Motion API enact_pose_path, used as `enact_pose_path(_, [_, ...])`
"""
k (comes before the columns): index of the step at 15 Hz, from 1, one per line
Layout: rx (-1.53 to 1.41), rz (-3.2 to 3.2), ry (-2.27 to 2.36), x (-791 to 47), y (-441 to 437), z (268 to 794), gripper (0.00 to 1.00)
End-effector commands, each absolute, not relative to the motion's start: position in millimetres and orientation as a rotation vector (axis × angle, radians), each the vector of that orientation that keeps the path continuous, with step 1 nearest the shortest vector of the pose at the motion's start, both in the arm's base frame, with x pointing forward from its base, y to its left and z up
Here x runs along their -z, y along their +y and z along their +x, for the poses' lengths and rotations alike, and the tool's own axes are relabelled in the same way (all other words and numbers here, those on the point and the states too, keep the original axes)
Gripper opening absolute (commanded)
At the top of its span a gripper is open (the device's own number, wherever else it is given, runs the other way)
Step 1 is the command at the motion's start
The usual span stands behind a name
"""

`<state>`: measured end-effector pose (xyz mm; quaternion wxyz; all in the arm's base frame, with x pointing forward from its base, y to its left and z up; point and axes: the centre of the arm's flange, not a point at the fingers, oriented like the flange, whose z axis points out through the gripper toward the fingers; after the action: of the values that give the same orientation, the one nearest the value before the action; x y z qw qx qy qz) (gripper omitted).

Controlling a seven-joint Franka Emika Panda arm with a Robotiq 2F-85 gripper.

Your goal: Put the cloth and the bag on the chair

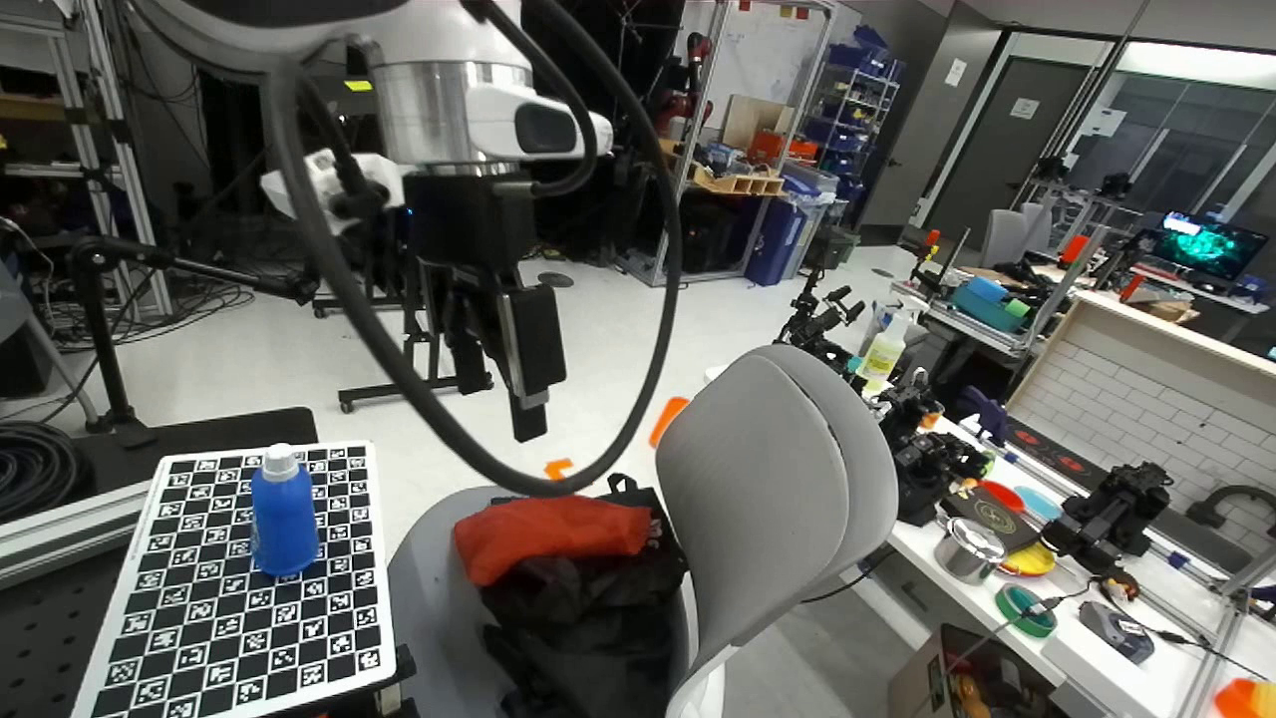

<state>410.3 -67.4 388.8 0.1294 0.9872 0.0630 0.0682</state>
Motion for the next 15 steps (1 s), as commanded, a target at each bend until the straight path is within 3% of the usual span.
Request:
enact_pose_path(1, [-0.227,2.915,0.13,-369.2,-57.0,475.2,1.0])
enact_pose_path(15, [0.052,2.957,0.187,-234.7,32.9,595.3,1.0])
